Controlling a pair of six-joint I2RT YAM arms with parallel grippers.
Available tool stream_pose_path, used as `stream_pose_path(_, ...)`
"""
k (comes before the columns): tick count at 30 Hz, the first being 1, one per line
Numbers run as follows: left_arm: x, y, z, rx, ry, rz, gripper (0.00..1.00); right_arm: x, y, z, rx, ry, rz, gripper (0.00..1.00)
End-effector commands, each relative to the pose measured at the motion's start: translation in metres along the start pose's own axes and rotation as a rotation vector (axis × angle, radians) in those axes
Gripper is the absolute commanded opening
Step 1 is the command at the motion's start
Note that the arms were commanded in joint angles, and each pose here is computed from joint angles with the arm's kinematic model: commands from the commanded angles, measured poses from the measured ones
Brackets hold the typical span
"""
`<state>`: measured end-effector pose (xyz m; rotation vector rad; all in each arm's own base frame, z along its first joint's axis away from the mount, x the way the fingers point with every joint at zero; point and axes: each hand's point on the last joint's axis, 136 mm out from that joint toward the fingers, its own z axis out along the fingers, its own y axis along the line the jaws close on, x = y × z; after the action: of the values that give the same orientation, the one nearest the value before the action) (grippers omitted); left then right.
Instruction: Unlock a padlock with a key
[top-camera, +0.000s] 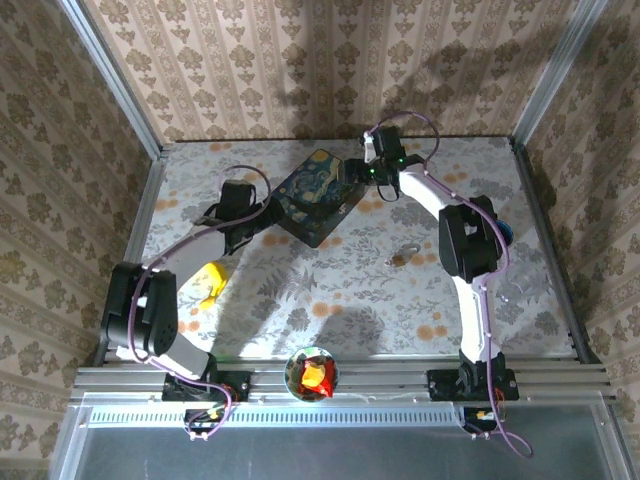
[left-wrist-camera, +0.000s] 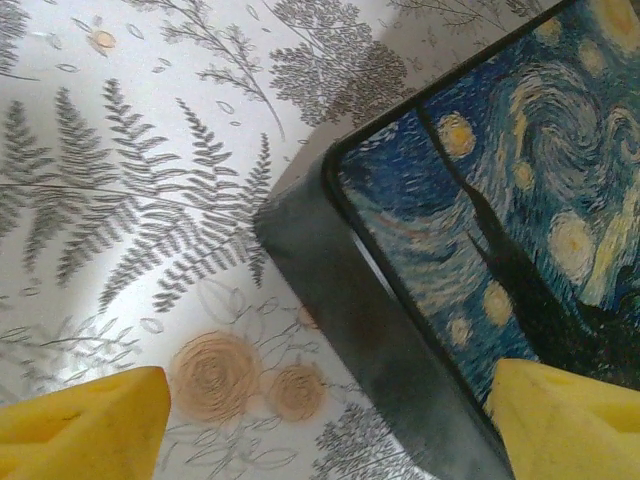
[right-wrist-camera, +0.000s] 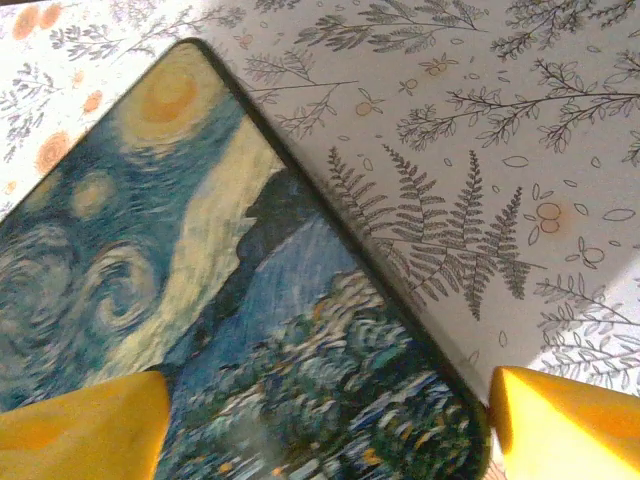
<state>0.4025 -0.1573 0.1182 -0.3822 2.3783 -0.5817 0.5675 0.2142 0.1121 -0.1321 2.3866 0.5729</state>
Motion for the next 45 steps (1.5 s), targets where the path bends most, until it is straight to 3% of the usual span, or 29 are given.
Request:
stream_pose_path(1,-0.013,-0.024,0.011,0.095,-0.005,0.002,0.79,0.01,0.018,0.006,-0.102,0.055,0.013,0.74)
stream_pose_path(6,-0.015,-0.046,0.035,0.17,0.028,0.031,0.6,0.034,0.023,-0.007,-0.121,0.048,0.058,0.55)
stream_pose_path(8,-0.017,-0.054,0.044,0.183,0.041,0.052,0.54,0.045,0.026,-0.016,-0.117,0.045,0.065,0.53)
stream_pose_path(11,-0.02,-0.071,0.054,0.21,0.053,0.09,0.53,0.063,0.032,-0.031,-0.103,0.04,0.077,0.52)
stream_pose_path(20,-0.02,-0.092,0.067,0.221,0.072,0.136,0.57,0.108,0.028,-0.061,0.001,0.029,0.154,0.53)
stream_pose_path(23,-0.025,-0.088,0.065,0.209,0.057,0.144,0.64,0.118,0.024,-0.07,0.025,0.013,0.197,0.56)
stream_pose_path(27,-0.034,-0.081,0.062,0.212,0.039,0.143,0.77,0.132,0.019,-0.089,0.076,-0.017,0.213,0.7)
stream_pose_path(29,-0.041,-0.075,0.055,0.215,0.023,0.129,0.85,0.136,0.012,-0.101,0.109,-0.034,0.218,0.78)
stream_pose_path(33,-0.06,-0.059,0.022,0.207,-0.047,0.136,0.99,0.139,-0.006,-0.137,0.225,-0.068,0.176,0.84)
stream_pose_path(39,-0.08,0.001,-0.057,0.009,-0.272,0.252,1.0,0.138,-0.056,-0.2,0.431,-0.21,0.131,0.97)
stream_pose_path(43,-0.076,0.05,-0.102,-0.174,-0.426,0.383,1.0,0.136,-0.082,-0.233,0.539,-0.318,0.059,1.0)
stream_pose_path(45,-0.068,0.062,-0.115,-0.182,-0.479,0.468,1.0,0.131,-0.087,-0.246,0.58,-0.398,-0.027,1.0)
